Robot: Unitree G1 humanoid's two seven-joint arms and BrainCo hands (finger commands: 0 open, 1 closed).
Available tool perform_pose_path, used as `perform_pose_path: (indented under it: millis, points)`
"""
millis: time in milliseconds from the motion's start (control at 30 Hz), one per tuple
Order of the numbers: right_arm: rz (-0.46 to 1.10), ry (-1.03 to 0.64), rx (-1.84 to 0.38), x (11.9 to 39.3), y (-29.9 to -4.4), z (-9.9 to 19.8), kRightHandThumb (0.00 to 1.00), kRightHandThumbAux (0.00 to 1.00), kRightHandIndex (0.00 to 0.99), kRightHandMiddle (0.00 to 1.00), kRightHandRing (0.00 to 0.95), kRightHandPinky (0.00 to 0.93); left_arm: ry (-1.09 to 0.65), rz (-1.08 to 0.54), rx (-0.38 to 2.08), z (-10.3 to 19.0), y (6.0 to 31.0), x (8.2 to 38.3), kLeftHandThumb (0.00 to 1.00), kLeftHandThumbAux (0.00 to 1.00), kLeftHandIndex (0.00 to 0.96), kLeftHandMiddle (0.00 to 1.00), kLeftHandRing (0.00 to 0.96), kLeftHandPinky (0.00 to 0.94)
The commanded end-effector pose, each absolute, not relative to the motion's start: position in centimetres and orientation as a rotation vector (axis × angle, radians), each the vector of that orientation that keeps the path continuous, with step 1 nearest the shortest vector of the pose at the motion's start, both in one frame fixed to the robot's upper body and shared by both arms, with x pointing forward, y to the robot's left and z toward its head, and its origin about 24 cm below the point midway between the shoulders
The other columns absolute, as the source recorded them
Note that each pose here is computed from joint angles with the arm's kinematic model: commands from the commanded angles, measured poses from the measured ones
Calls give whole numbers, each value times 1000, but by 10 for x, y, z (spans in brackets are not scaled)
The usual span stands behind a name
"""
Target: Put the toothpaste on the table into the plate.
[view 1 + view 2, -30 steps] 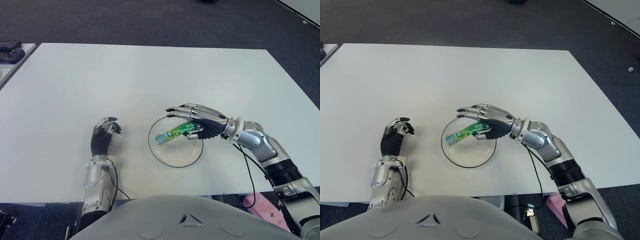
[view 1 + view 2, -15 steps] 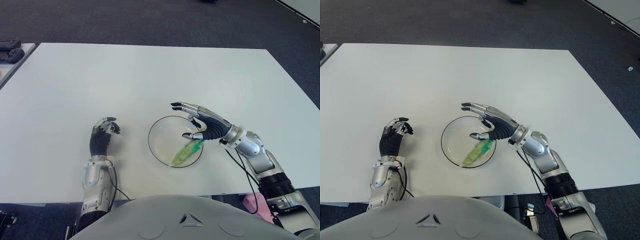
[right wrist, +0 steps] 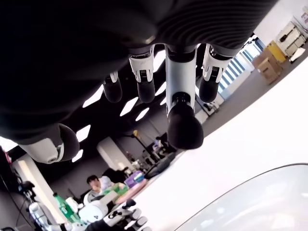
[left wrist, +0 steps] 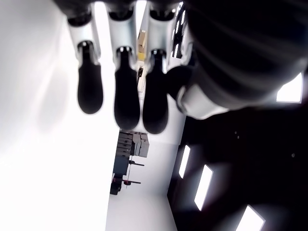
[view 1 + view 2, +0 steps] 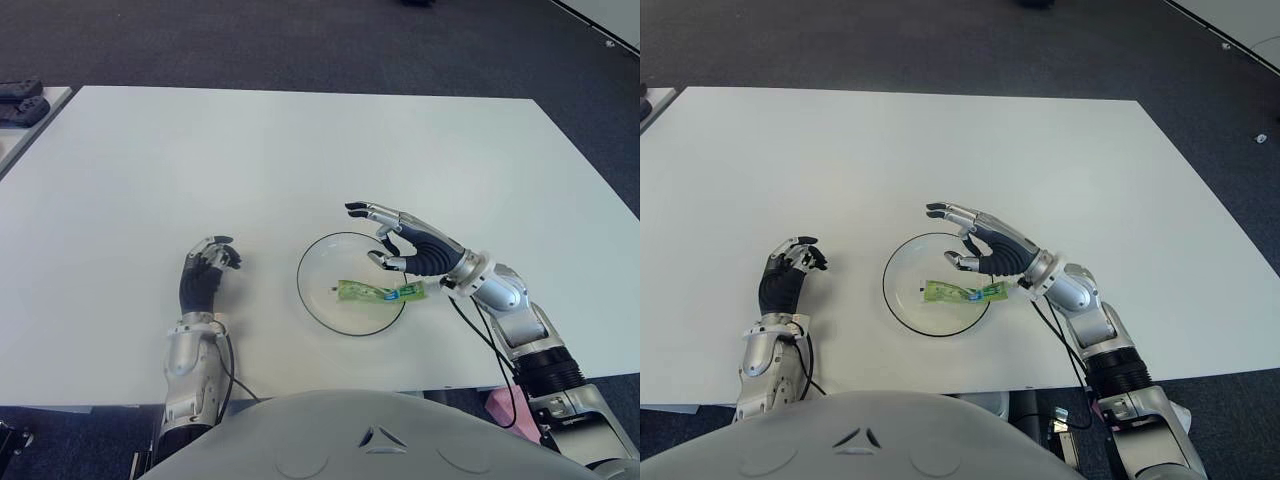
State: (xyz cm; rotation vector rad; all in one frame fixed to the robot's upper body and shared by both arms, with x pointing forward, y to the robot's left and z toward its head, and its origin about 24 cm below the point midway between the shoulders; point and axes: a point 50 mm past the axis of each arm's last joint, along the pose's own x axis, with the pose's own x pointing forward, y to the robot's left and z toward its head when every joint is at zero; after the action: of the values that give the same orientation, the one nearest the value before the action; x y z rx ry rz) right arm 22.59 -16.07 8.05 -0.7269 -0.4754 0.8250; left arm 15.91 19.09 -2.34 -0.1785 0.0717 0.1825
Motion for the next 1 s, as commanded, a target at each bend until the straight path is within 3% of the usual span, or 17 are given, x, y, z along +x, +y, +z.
perform_pose_path:
  millis: [33, 333, 1000]
  points:
    - [835, -429, -745, 226, -162, 77, 517, 342, 0, 0, 0, 0, 96, 191, -188, -27, 188, 157, 704, 718, 434, 601, 579, 567]
    - [839, -417, -777, 229, -162, 77, 519, 294, 0, 0, 0, 0, 90, 192, -192, -27, 188, 157, 704, 718, 434, 600, 579, 568]
    - [750, -470, -781, 234, -162, 77, 423, 323, 0, 0, 0, 0, 102, 188, -171, -28, 189, 155, 702, 718, 434, 613, 596, 585]
